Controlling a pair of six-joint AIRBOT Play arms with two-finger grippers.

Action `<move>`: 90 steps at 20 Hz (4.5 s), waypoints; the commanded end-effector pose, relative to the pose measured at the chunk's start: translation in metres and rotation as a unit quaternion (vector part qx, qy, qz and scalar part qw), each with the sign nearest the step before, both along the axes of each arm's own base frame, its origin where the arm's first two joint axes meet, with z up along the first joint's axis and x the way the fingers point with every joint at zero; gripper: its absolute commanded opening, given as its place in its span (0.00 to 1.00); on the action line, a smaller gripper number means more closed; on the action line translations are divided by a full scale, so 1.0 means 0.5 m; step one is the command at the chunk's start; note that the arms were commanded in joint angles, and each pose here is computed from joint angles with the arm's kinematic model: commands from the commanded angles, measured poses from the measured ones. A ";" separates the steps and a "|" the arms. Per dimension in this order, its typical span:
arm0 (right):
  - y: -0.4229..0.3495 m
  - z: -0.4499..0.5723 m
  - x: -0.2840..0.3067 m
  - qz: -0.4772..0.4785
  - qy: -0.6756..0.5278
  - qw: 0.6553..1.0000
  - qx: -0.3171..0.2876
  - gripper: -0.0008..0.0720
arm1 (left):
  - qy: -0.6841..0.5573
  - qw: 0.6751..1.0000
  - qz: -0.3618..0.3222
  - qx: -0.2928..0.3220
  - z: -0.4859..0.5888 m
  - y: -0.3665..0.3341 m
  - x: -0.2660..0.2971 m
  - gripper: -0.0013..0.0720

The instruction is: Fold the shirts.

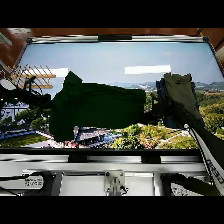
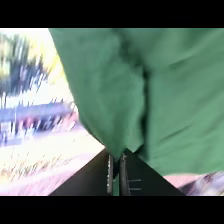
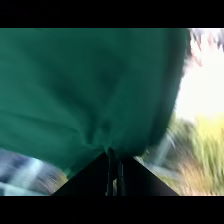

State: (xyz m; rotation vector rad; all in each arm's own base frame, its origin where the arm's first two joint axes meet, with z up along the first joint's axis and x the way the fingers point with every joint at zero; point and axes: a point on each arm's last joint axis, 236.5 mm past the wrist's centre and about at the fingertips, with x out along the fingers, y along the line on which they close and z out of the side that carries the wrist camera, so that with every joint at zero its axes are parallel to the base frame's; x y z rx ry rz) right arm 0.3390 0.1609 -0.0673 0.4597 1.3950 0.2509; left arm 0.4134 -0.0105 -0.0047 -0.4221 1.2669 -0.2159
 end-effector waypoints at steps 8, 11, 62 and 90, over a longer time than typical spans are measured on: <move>-0.145 1.100 -0.014 -0.044 -0.700 0.708 -0.078 0.10 | -0.746 0.659 0.099 0.016 1.142 -0.064 -0.349 0.08; -0.167 1.177 -0.140 -0.049 -0.732 0.676 -0.070 0.10 | -0.779 0.621 0.084 0.025 1.177 -0.091 -0.497 0.08; -0.242 0.095 0.418 -0.106 -0.246 0.947 -0.179 0.10 | -0.036 0.996 -0.017 0.081 -0.078 -0.020 0.151 0.08; -0.272 0.032 0.056 0.118 0.113 0.967 -0.198 0.75 | 0.275 0.955 -0.078 0.082 -0.079 0.050 -0.135 0.67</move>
